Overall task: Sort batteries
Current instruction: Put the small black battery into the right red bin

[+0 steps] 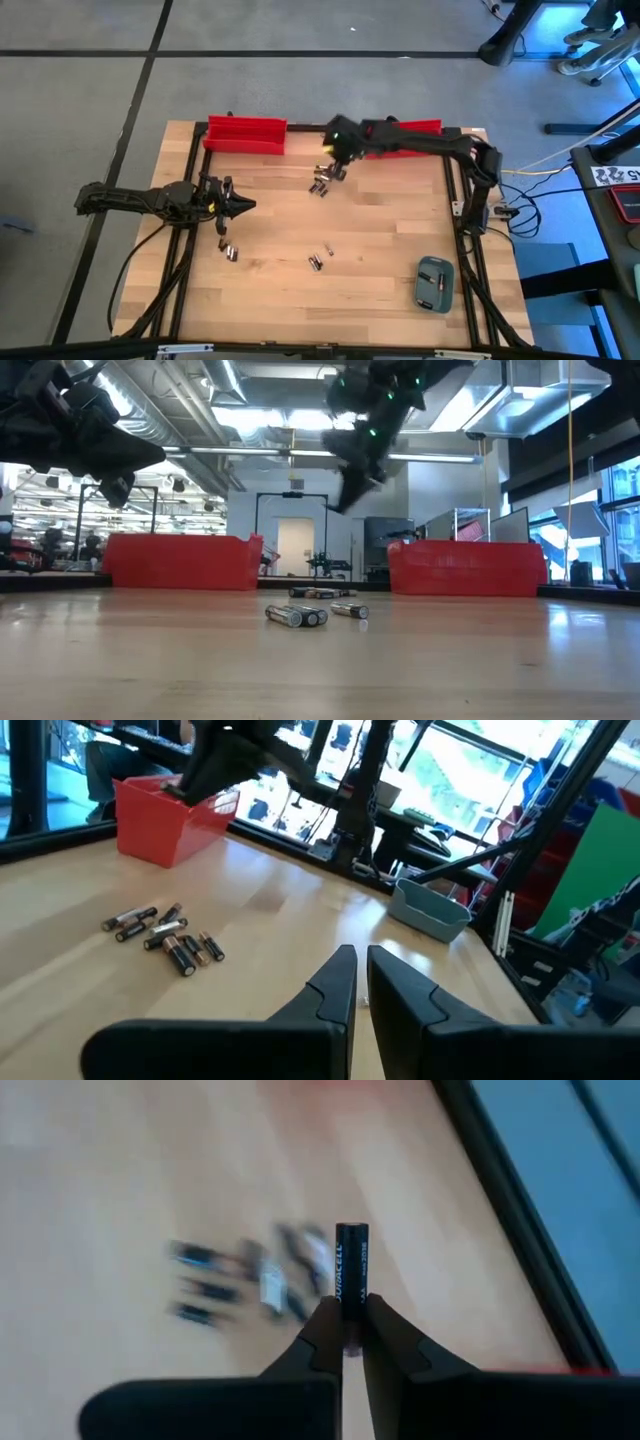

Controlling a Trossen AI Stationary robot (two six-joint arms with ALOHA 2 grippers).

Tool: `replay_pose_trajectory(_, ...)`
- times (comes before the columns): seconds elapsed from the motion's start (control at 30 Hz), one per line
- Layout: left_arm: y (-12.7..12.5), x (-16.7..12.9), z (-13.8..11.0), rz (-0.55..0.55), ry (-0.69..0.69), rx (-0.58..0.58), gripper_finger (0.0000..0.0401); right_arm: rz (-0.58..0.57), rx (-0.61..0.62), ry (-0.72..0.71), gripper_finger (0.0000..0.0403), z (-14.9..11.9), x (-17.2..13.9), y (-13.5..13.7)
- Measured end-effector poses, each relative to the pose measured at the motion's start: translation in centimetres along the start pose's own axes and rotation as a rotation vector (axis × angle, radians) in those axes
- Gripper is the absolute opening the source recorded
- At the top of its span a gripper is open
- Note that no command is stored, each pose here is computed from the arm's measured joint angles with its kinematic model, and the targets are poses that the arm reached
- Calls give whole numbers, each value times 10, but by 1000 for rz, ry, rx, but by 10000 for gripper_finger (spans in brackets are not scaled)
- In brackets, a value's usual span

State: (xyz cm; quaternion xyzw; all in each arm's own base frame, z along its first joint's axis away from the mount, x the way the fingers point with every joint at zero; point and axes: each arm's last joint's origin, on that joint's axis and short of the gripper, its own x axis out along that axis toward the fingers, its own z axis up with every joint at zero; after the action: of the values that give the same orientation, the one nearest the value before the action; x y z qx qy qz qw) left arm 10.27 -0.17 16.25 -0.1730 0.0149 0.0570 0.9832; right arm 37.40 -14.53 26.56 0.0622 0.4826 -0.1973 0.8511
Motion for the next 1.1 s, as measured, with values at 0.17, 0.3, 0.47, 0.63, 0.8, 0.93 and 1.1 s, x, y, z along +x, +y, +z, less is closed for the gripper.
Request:
replay_pose_trajectory(0.17,0,0,0,0,0,54,20,-55,173,52,14,-9,5,-44)
replay_pose_trajectory(0.3,0,0,0,0,0,67,20,-92,275,114,14,-19,5,-76)
replay_pose_trajectory(0.47,0,0,0,0,0,67,20,-133,349,236,14,-38,2,-107)
replay_pose_trajectory(0.63,0,0,0,0,0,50,20,-160,429,367,14,-56,-4,-129)
replay_pose_trajectory(0.8,0,0,0,0,-1,48,20,-180,485,434,14,-69,-8,-148)
replay_pose_trajectory(0.93,0,0,0,0,-1,48,20,-145,529,398,14,-71,-9,-160)
replay_pose_trajectory(1.1,0,0,0,1,-1,63,20,-93,533,410,14,-74,2,-160)
